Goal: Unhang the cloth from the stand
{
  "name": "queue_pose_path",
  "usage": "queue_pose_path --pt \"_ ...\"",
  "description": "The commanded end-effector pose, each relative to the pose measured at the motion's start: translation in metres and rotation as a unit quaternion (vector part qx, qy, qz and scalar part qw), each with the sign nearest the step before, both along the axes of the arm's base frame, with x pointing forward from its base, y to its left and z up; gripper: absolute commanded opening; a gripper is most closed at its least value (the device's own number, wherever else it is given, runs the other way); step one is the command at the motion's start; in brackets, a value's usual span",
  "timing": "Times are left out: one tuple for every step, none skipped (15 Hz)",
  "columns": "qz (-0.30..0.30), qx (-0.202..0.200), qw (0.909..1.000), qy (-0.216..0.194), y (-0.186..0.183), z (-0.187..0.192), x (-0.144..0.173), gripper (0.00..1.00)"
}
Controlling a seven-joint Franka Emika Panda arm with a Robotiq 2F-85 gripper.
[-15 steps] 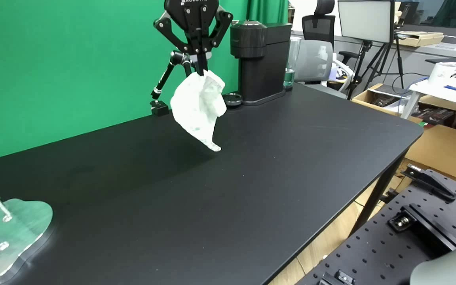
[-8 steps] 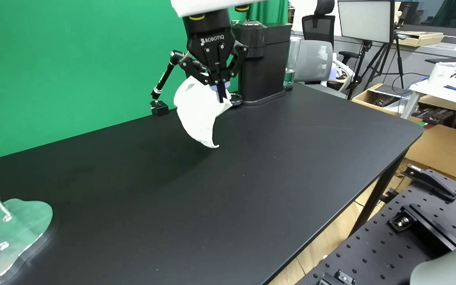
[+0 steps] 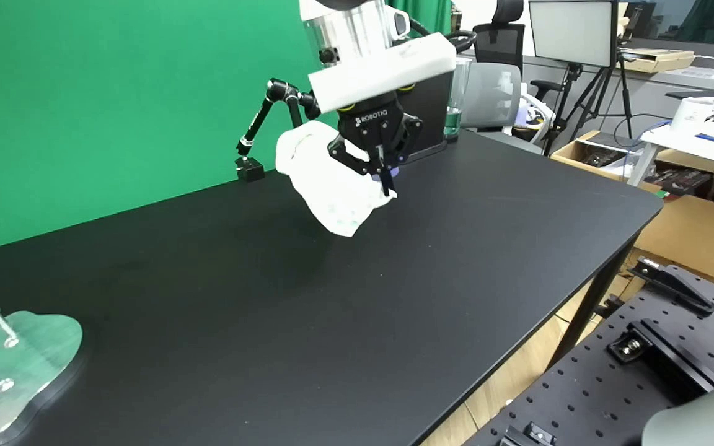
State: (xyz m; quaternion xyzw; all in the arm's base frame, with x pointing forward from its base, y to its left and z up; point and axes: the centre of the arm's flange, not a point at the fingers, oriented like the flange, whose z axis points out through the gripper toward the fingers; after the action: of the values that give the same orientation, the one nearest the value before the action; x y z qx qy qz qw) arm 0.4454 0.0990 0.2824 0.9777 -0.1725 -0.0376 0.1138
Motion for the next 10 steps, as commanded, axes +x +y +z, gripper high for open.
queue_pose_path --pt "-0.023 -0.014 0.9996 0.011 0.004 -0.022 -0.008 0.00" --pt "-0.019 -0.015 0.9996 0.016 0.007 -0.027 -0.011 0.00" --pt "-0.016 -0.017 0.9995 0.021 0.011 -0.031 -0.013 0.00" --pt "-0.015 -0.019 0.9994 0.024 0.013 -0.035 -0.015 0.00" --pt "-0.018 -0.021 0.9993 0.026 0.014 -0.038 -0.016 0.00" --pt "-0.020 -0.022 0.9992 0.027 0.014 -0.039 -0.016 0.00" --pt "-0.024 -0.024 0.9991 0.026 0.014 -0.040 -0.015 0.00" --pt "-0.025 -0.026 0.9990 0.025 0.013 -0.040 -0.015 0.00" --pt "-0.025 -0.027 0.9990 0.025 0.013 -0.042 -0.016 0.00" --pt "-0.024 -0.030 0.9989 0.026 0.014 -0.043 -0.016 0.00"
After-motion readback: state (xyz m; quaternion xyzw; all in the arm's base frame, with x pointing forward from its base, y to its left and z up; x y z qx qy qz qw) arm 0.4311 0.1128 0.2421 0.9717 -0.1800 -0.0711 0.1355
